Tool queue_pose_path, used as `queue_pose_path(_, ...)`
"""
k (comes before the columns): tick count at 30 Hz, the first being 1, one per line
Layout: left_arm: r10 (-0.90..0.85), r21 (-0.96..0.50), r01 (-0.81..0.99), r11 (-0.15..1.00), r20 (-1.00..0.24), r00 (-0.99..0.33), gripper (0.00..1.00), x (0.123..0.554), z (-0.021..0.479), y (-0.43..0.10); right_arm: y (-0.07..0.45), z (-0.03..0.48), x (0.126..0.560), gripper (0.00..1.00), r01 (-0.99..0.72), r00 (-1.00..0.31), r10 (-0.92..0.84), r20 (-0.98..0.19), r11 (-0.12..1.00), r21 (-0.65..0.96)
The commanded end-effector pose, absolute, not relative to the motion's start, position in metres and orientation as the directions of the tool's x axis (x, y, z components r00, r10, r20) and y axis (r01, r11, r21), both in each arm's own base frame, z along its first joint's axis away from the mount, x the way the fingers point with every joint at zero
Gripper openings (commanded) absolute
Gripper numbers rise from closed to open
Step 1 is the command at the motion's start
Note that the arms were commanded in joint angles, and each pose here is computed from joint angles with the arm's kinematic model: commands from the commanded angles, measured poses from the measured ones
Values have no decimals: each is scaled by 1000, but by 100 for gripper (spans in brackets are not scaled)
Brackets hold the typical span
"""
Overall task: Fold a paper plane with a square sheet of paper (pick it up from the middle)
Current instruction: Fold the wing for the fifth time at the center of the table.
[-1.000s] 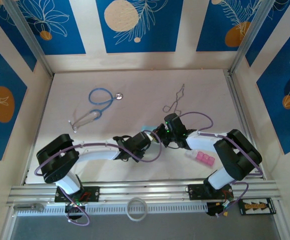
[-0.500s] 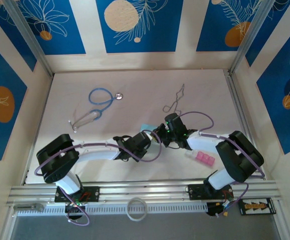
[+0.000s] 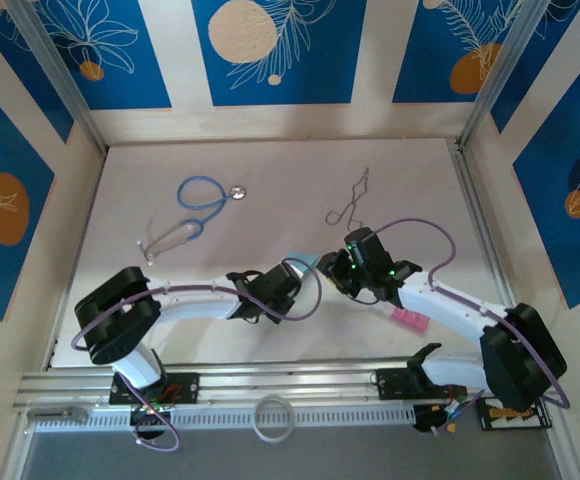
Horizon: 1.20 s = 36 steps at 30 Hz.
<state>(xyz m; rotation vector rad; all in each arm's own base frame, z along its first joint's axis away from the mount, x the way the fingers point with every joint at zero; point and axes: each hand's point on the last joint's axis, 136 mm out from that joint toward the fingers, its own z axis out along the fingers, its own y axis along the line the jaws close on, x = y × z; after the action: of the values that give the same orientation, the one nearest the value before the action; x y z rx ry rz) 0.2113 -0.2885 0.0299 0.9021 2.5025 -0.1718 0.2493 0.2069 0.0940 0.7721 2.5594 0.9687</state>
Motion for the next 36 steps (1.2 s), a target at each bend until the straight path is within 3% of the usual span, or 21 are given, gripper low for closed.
queue_pose_path(1, 526, -58, 616, 786, -460, -715, 0, 207, 23, -293, 185, 82, 234, 40, 404, -806, 582, -110, 675, 617)
queue_pose_path(18, 329, -496, 481, 723, -366, -871, 0, 206, 17, -305, 195, 75, 221, 39, 350, -851, 521, -69, 659, 666)
queue_pose_path(31, 297, -685, 379, 622, -241, -924, 0, 204, 18, -313, 249, 69, 227, 13, 148, -948, 299, -109, 716, 682)
queue_pose_path(36, 306, -712, 353, 607, -201, -931, 0, 204, 17, -314, 274, 68, 236, 8, 89, -959, 254, -127, 694, 715)
